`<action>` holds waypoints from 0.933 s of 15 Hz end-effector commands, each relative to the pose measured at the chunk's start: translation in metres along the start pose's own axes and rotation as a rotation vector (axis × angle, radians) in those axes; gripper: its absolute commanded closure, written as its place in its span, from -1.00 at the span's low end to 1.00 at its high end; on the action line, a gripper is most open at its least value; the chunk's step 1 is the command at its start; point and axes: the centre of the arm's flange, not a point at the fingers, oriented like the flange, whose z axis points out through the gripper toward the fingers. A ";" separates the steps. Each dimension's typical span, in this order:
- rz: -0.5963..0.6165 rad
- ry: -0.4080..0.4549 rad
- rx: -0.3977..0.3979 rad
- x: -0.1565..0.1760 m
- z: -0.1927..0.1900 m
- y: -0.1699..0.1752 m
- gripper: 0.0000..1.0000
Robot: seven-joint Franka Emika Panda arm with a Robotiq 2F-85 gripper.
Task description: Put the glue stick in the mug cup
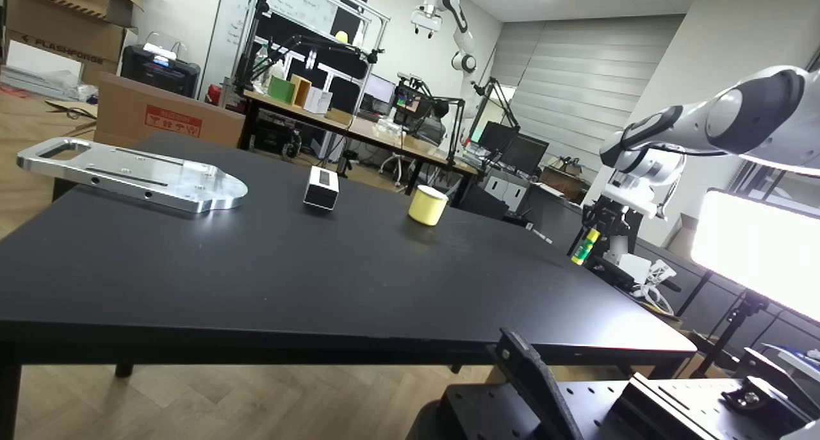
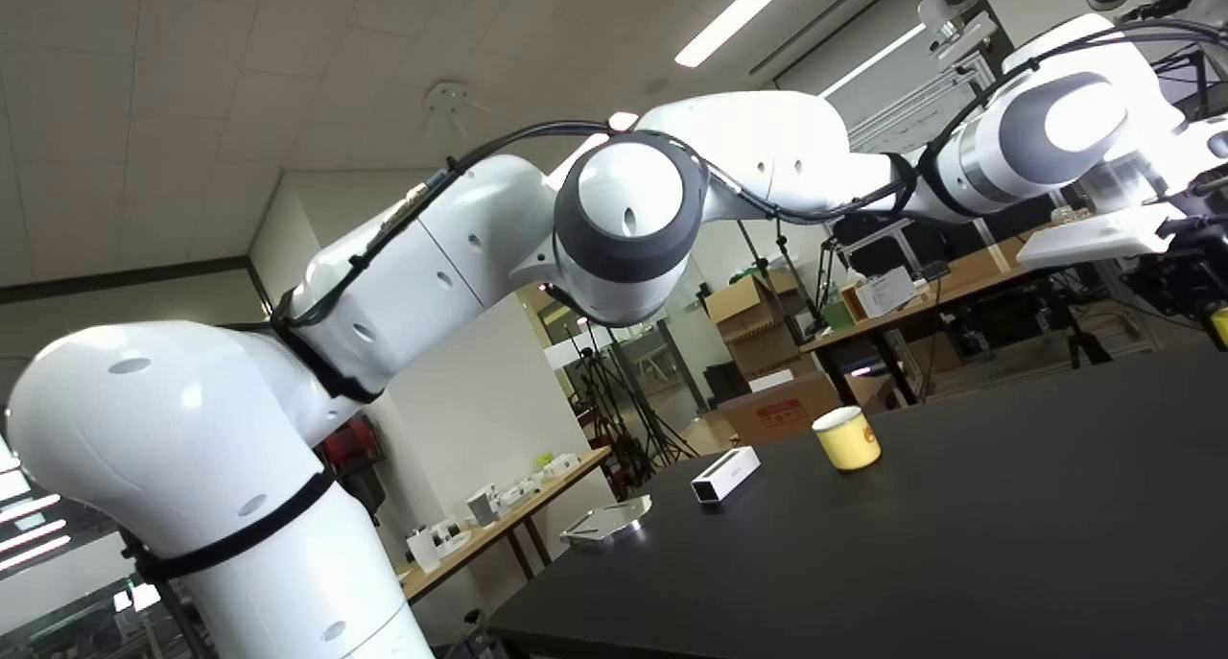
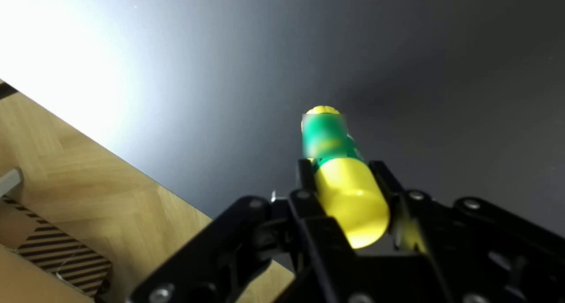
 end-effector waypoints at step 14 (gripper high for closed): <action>-0.713 0.159 0.153 -0.111 -0.156 -0.257 0.81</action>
